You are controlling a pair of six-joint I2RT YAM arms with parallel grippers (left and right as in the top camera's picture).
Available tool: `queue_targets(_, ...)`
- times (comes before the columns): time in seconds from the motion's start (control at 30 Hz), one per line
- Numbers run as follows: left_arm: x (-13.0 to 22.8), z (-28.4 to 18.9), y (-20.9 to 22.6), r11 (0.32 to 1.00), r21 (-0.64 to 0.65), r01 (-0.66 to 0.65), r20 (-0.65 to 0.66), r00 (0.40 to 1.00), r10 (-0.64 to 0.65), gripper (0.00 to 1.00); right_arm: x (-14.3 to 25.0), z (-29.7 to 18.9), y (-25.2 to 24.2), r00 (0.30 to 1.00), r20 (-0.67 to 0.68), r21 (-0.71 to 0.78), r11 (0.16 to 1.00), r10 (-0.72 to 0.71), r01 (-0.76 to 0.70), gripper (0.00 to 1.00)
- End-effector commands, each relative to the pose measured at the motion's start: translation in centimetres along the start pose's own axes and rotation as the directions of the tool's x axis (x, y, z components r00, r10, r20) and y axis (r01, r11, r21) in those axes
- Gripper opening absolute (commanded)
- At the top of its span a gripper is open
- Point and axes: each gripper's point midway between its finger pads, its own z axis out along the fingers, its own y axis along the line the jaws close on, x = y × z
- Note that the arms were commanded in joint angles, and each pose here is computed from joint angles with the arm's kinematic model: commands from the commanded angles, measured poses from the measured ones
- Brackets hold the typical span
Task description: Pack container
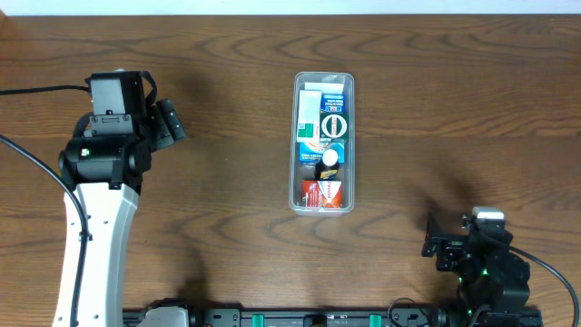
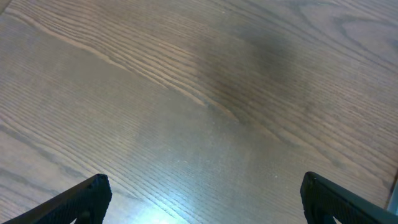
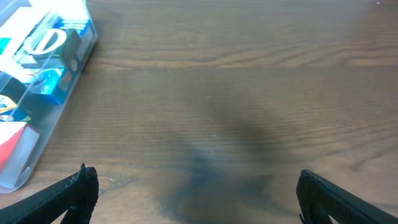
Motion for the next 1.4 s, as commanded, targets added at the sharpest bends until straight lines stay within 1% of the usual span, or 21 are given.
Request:
queue_targets(0.0, -0.1, 0.1, 0.1, 1.000, -0.004, 0.012, -0.001, 1.000, -0.012, 0.98, -0.2, 0.0, 0.6, 0.999, 0.019, -0.031, 0.999, -0.027, 0.027, 0.99)
queue_targets(0.13, -0.1, 0.1, 0.1, 1.000, -0.004, 0.012, -0.001, 1.000, -0.012, 0.98, 0.2, 0.2, 0.1, 1.000, 0.010, -0.007, 1.000, -0.027, 0.027, 0.99)
queue_targets(0.7, -0.1, 0.1, 0.1, 1.000, -0.004, 0.012, -0.001, 1.000, -0.012, 0.98, 4.8, 2.6, -0.1, 0.994, -0.109, -0.002, 1.000, -0.027, 0.027, 0.99)
queue_targets(1.37, -0.1, 0.1, 0.1, 1.000, -0.004, 0.012, -0.001, 1.000, -0.012, 0.98, 4.6, 2.6, -0.1, 0.995, -0.101, -0.002, 1.000, -0.027, 0.027, 0.99)
